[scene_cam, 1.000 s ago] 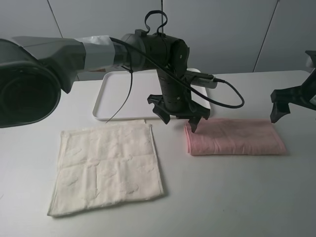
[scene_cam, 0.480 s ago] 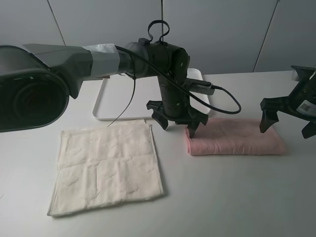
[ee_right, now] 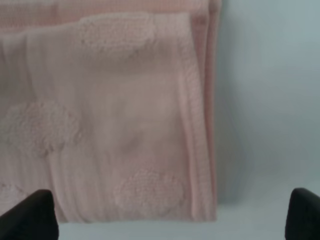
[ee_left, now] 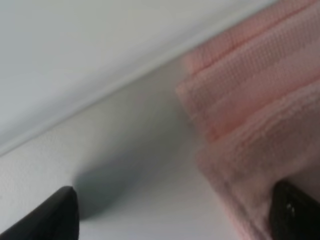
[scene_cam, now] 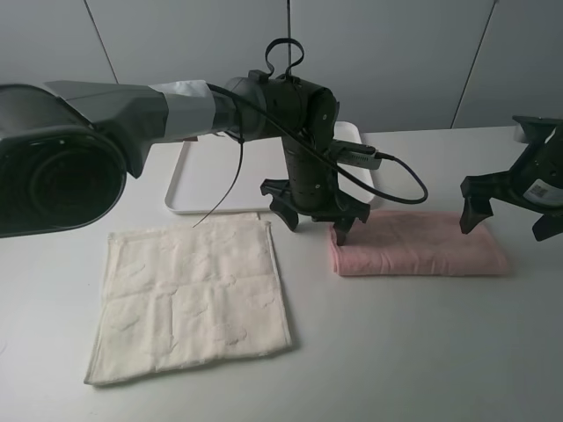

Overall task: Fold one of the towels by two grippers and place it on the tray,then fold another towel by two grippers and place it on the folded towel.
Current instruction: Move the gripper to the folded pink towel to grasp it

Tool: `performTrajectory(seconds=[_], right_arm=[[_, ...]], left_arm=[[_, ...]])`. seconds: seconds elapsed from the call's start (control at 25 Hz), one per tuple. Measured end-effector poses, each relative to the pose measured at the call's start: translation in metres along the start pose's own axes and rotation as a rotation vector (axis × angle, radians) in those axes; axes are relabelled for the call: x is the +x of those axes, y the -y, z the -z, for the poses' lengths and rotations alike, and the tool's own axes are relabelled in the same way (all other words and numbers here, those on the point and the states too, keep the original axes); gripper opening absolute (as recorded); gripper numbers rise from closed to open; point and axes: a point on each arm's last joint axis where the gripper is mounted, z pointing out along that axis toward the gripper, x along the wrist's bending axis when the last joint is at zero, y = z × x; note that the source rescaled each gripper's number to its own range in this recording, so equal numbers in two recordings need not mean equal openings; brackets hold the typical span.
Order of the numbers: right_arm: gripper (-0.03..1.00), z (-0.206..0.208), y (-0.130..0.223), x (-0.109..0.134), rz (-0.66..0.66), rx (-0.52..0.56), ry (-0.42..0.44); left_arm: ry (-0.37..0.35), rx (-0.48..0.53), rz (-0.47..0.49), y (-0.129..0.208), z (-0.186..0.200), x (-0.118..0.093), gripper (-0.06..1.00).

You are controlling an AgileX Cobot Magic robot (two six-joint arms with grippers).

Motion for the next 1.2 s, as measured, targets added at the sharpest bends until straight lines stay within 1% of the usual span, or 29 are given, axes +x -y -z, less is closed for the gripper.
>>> performTrajectory(seconds=[0.12,0.32,0.52,0.64,0.88,1.2], right_arm=[[0.98,-0.002,0.0,-0.001,0.009,0.01,0.007],[0.98,-0.019,-0.004,-0.002,0.015,0.075,0.025],[0.98,-0.024,-0.015,-0.006,0.015,0.044,0.081],[0.98,-0.032,-0.022,-0.008,0.02,0.053,0.11],[0.98,-0.049,-0.023,-0.009,0.025,0.1,0.127],[0.98,-0.058,-0.024,-0.009,0.018,0.105,0.126]], left_arm=[[-0.006,-0.002,0.0,0.0,0.0,0.001,0.98],[-0.013,-0.004,-0.002,0.0,0.0,0.001,0.98],[-0.013,-0.004,-0.002,0.0,0.0,0.001,0.98],[-0.014,-0.002,-0.002,0.0,0.0,0.001,0.98],[-0.021,0.002,-0.005,0.0,0.001,0.002,0.98],[-0.027,0.009,-0.015,0.0,0.001,0.002,0.98]])
